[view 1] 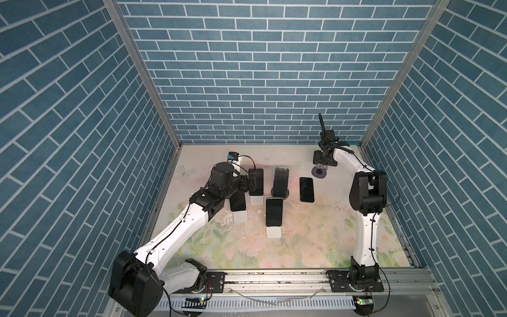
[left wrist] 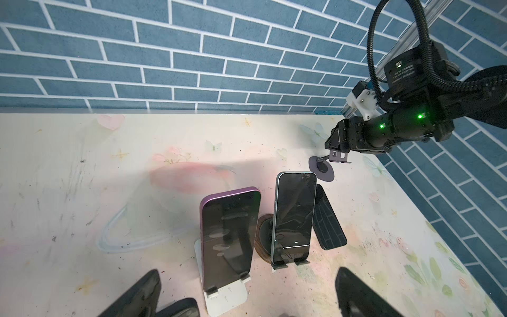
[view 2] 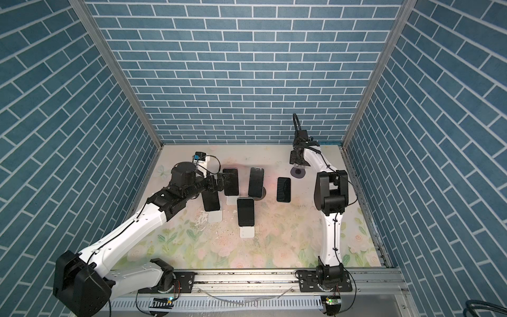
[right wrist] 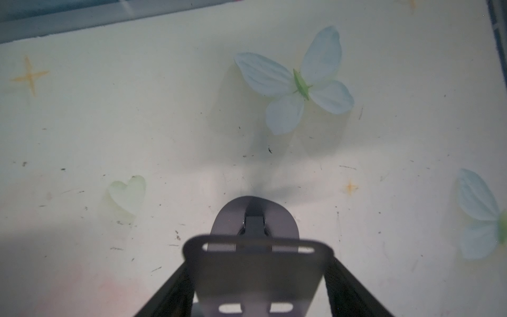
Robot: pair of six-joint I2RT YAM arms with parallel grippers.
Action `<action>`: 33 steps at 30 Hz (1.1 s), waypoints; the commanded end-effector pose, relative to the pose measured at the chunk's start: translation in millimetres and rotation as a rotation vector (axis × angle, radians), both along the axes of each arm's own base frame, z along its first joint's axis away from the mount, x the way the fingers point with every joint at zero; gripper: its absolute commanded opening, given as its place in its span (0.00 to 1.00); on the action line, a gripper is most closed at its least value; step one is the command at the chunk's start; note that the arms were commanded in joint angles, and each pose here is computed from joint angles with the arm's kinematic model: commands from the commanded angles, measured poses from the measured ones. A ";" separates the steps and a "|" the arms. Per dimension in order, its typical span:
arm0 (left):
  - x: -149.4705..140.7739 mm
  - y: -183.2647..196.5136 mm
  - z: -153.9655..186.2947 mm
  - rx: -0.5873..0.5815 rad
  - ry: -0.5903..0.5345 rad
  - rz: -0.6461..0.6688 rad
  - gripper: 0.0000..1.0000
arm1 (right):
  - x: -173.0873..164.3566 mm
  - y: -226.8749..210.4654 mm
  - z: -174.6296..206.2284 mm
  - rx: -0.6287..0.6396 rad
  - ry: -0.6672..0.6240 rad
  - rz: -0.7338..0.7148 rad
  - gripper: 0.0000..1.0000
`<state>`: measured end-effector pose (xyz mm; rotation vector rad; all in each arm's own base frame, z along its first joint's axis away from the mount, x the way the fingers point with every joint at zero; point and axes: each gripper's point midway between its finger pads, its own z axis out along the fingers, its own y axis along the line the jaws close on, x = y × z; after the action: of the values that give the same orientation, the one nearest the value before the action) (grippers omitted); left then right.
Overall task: Remove the phone from the phone stand
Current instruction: Place the phone stand at the top-right of the table, then remove the phone from the phone stand.
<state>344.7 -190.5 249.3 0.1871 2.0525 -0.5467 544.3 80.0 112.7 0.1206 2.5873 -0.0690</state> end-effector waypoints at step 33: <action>-20.8 -14.1 21.5 0.094 -0.110 0.007 0.99 | -134.8 22.0 66.2 0.168 -0.106 0.050 0.75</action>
<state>329.4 -201.7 269.6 0.2286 1.9873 -0.4115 421.1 95.5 182.3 0.1065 2.4752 0.1473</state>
